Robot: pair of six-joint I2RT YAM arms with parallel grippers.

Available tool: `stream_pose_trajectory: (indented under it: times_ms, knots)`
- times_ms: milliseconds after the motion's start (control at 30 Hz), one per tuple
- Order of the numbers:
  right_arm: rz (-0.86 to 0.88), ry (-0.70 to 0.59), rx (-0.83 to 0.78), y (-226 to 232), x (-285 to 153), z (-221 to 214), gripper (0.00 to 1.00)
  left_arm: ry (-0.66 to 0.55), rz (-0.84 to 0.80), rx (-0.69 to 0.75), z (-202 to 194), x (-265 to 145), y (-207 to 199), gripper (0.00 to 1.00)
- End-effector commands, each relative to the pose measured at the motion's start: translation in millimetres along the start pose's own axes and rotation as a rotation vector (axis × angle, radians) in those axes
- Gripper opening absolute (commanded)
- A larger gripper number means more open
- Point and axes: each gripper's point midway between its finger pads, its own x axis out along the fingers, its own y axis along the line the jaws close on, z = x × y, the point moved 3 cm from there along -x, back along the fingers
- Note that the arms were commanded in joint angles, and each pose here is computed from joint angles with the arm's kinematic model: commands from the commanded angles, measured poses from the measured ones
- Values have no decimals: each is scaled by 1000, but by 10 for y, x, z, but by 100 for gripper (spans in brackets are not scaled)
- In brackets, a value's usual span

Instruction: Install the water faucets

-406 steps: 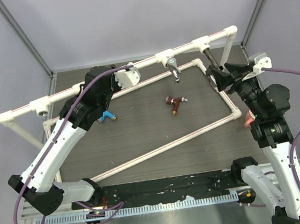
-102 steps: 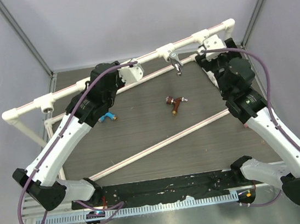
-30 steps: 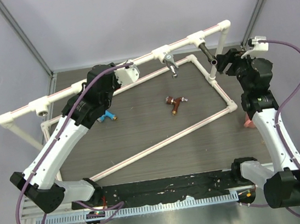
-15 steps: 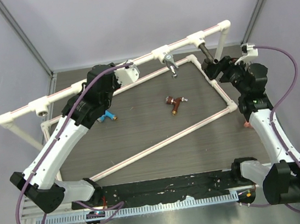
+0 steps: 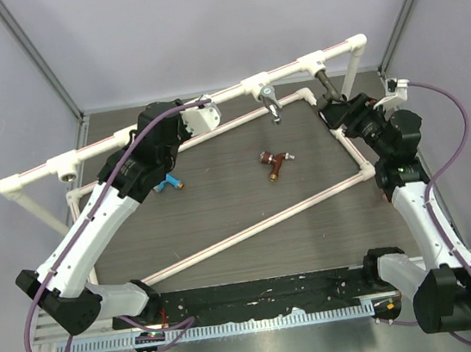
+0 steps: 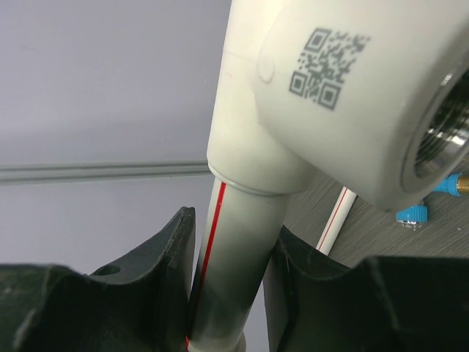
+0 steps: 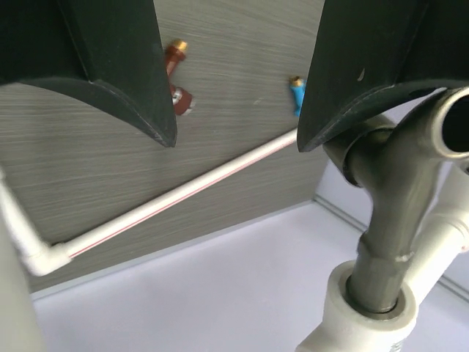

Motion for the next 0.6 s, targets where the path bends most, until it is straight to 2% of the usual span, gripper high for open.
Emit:
stream_pose_trajectory:
  times_ms: [0, 100, 267, 333, 433, 567]
  knots:
    - [-76, -129, -296, 264, -243, 511, 73, -97, -10, -165, 211, -41, -77, 0]
    - [-293, -94, -421, -29, -465, 515, 73, -93, -11, -162, 207, -27, -83, 0]
    - [-427, -115, -637, -14, -758, 721, 73, -90, -13, -160, 210, -13, -96, 0]
    - [-450, -84, -752, 25, -826, 735, 73, -92, -14, -160, 211, -17, -93, 0]
    - [-430, -105, -889, 223, -934, 864, 74, -94, -11, -161, 214, -24, -88, 0]
    - [-316, -111, -1047, 594, -1015, 994, 74, -92, -12, -161, 208, -20, -91, 0]
